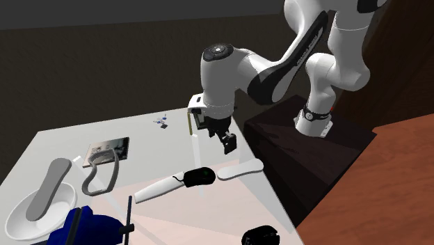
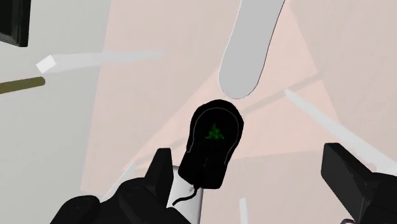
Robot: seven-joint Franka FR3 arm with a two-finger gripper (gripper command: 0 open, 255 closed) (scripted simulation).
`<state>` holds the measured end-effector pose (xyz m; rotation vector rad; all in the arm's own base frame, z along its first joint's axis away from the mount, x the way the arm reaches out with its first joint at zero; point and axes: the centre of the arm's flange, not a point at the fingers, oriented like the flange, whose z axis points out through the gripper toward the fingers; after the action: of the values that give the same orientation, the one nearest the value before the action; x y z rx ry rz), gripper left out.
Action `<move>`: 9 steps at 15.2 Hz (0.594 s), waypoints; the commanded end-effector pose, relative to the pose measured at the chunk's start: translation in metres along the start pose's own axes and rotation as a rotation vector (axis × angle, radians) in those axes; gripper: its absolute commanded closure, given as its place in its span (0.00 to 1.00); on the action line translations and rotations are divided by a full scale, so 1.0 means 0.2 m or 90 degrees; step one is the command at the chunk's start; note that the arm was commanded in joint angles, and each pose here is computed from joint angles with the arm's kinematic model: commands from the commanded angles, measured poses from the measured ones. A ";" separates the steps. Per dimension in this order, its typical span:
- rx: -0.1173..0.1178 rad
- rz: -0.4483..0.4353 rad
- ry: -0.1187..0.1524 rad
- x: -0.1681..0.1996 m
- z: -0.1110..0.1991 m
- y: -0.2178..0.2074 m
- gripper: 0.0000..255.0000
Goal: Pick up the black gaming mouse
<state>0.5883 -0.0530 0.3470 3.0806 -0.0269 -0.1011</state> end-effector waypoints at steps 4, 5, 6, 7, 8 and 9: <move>-0.003 -0.006 -0.013 0.26 0.22 0.07 0.00; -0.003 -0.007 -0.016 0.31 0.26 0.08 0.00; -0.004 -0.008 -0.018 0.36 0.31 0.09 0.00; -0.004 -0.010 -0.021 0.41 0.35 0.10 0.00; -0.005 -0.011 -0.023 0.46 0.39 0.11 0.00; -0.005 -0.012 -0.026 0.51 0.44 0.12 0.00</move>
<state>0.6732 -0.0830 0.2662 3.0717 -0.0033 -0.1587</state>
